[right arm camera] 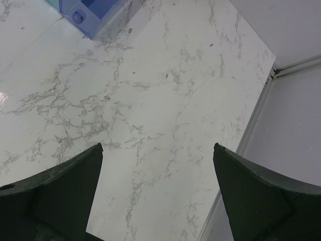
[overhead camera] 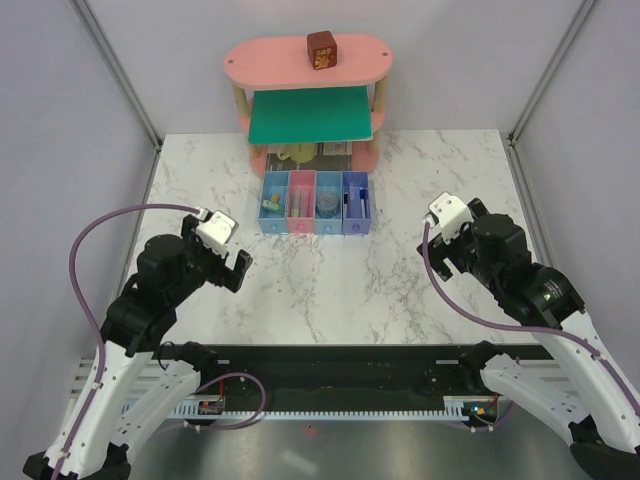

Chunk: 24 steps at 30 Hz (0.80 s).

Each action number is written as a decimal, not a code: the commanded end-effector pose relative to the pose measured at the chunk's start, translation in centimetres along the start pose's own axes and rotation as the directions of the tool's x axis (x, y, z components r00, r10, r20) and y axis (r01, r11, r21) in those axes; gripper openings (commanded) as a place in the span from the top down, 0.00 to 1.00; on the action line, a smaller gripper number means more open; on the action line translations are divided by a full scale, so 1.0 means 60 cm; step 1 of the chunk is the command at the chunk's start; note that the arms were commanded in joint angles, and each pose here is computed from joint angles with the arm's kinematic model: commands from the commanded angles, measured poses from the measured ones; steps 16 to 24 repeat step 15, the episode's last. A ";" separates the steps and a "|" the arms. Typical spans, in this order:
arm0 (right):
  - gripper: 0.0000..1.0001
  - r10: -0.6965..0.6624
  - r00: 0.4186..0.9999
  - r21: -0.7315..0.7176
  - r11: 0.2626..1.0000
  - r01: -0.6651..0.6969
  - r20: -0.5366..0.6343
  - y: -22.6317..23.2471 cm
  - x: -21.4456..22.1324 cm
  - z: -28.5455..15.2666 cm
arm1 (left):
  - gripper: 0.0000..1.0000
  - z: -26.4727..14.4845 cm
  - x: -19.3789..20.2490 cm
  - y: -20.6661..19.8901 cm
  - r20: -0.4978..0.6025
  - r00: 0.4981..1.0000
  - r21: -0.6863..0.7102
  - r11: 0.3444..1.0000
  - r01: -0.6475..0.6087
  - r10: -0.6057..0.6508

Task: Sort the stationery into containers
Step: Reset both arms

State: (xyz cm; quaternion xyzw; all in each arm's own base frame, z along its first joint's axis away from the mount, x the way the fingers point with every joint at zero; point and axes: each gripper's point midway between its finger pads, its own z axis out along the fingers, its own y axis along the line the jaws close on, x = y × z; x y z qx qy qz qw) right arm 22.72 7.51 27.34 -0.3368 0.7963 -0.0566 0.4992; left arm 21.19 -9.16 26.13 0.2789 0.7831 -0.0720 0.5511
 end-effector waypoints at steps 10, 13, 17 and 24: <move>0.02 0.033 0.999 0.040 0.999 -0.034 0.023 -0.012 -0.008 -0.006 | 0.00 -0.003 -0.012 -0.002 0.029 0.999 0.009 0.999 0.032 -0.032; 0.02 0.033 0.999 0.044 0.998 -0.034 0.021 -0.013 -0.007 -0.005 | 0.00 -0.003 -0.015 -0.002 0.031 0.999 0.011 0.999 0.032 -0.032; 0.02 0.033 0.999 0.040 0.999 -0.034 0.023 -0.012 -0.008 -0.005 | 0.00 -0.003 -0.016 -0.003 0.032 0.999 0.013 0.999 0.034 -0.034; 0.02 0.033 0.999 0.040 0.999 -0.034 0.023 -0.012 -0.008 -0.005 | 0.00 -0.003 -0.016 -0.003 0.032 0.999 0.013 0.999 0.034 -0.034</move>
